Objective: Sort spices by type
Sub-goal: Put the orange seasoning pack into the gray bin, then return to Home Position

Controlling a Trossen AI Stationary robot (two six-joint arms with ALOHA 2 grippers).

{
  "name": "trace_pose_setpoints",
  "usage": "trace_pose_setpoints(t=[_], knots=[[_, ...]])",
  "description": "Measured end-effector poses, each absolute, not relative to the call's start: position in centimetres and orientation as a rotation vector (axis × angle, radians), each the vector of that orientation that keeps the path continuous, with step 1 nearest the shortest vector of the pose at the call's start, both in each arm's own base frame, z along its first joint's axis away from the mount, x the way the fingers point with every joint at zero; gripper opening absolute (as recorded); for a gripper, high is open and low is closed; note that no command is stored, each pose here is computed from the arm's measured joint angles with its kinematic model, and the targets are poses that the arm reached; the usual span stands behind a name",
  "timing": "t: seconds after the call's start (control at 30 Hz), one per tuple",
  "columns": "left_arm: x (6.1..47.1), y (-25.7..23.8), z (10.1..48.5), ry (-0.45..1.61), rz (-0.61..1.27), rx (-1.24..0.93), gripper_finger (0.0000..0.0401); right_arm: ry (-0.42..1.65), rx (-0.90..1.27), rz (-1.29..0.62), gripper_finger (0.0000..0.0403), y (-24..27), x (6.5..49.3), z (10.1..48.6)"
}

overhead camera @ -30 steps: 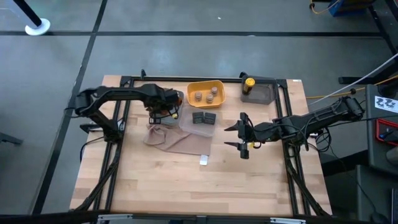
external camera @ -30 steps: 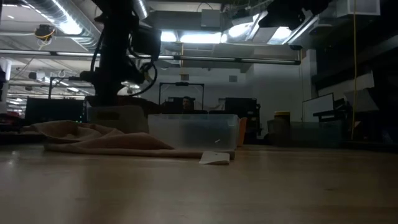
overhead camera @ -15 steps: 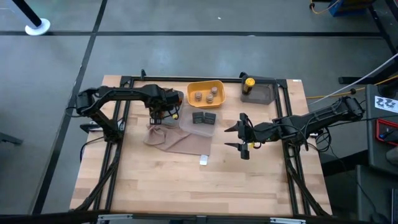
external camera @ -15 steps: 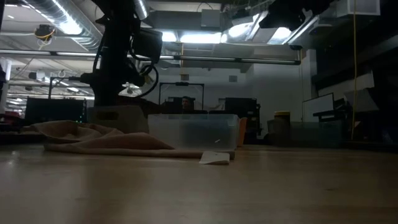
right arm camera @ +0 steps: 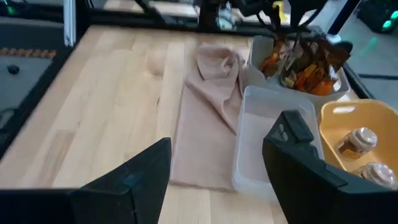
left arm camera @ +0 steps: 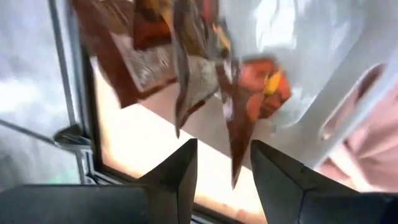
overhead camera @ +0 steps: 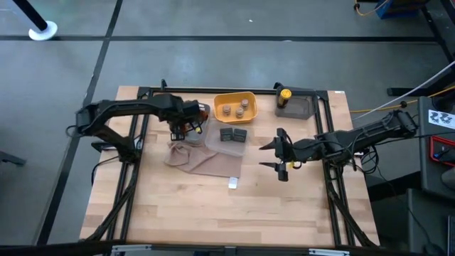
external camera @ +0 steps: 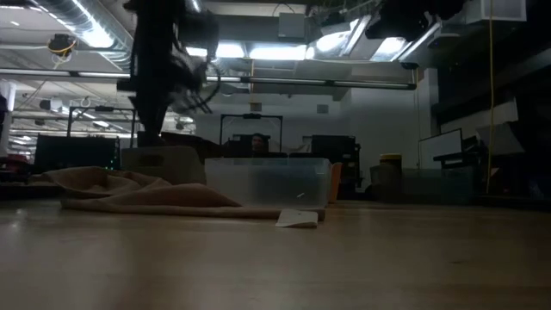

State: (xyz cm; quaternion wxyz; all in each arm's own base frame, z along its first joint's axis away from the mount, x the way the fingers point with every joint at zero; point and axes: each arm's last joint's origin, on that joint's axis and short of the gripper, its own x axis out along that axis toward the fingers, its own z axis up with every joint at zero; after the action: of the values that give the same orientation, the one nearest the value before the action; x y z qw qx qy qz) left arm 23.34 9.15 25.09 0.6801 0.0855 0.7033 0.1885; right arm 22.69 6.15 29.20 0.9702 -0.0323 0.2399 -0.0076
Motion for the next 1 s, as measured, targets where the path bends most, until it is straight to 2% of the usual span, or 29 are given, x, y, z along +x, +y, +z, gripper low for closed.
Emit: trace_pose_setpoints(t=[0.3,0.57,0.8,1.0], knots=[[18.6,6.0,31.6,1.237,0.488,0.147,0.0132,0.427,-0.068,-0.035,0.0253,5.1,19.6,31.4],[11.9,3.6,35.9,0.868,0.592,-0.056,0.0132,0.449,-0.114,-0.174,0.0253,3.5,15.6,32.3],[7.8,2.7,37.1,0.678,0.617,-0.13,0.0132,0.454,-0.174,-0.168,0.0253,3.3,15.2,32.4],[6.2,2.2,35.4,0.514,0.55,-0.168,0.0132,0.409,-0.144,-0.166,0.0253,3.2,14.6,32.9]])
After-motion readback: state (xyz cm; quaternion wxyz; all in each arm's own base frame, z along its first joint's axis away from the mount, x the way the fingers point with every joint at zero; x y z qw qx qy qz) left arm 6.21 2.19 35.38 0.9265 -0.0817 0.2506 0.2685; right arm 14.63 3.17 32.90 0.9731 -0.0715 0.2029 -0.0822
